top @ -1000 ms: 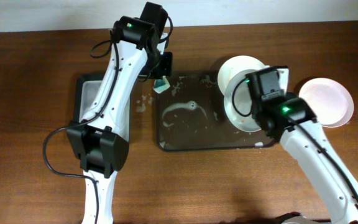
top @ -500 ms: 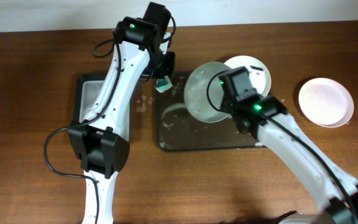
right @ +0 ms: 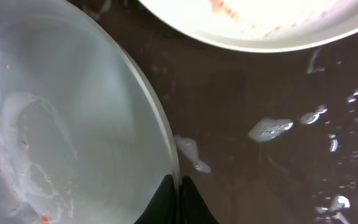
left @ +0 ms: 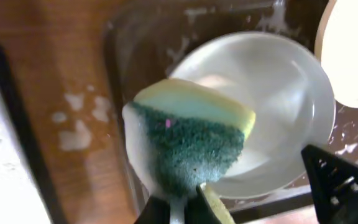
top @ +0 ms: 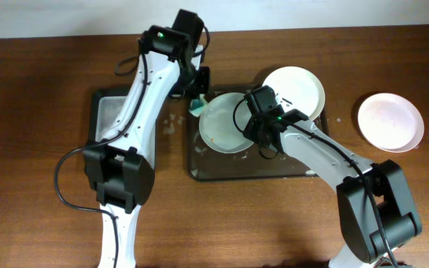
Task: Clean dirty plates on tray and stack at the side
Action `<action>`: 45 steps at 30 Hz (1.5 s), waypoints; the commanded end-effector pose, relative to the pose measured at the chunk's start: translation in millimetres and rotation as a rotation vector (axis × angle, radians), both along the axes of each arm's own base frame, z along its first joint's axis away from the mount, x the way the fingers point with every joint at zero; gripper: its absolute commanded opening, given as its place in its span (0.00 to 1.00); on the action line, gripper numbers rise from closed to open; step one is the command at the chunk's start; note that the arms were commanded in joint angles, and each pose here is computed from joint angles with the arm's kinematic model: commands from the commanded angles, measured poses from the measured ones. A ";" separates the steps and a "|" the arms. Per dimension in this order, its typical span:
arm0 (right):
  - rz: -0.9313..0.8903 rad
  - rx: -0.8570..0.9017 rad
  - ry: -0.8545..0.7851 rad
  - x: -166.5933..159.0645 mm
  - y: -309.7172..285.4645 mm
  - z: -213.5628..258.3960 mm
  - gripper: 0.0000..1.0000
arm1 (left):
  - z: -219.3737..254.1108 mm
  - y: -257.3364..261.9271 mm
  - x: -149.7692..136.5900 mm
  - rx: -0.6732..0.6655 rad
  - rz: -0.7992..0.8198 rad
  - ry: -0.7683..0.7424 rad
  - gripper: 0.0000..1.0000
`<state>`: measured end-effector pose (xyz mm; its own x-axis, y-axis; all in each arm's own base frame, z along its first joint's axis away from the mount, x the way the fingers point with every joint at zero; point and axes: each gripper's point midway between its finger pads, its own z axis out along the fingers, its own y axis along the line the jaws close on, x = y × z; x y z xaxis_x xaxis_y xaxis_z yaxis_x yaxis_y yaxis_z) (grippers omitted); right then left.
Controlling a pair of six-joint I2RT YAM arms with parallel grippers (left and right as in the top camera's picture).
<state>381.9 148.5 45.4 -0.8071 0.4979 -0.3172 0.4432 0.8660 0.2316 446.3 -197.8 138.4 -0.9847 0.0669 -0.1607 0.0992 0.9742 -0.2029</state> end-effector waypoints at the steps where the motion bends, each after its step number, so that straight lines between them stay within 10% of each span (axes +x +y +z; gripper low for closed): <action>1: 0.001 0.023 0.027 -4.1 5.8 -8.2 0.04 | -36.6 -16.3 -14.9 -0.073 0.056 0.107 0.01; 22: 0.030 0.021 0.013 -0.7 8.0 -8.0 0.04 | -159.5 -21.9 -75.0 0.098 0.183 0.212 0.01; 28: 0.033 0.025 0.012 -0.5 8.9 -7.9 0.04 | -142.3 -66.1 -101.0 -0.187 -0.038 0.347 0.01; 45: 0.070 0.025 0.023 -3.3 11.1 -8.9 0.04 | -151.8 6.1 -5.4 0.216 0.227 -0.103 0.01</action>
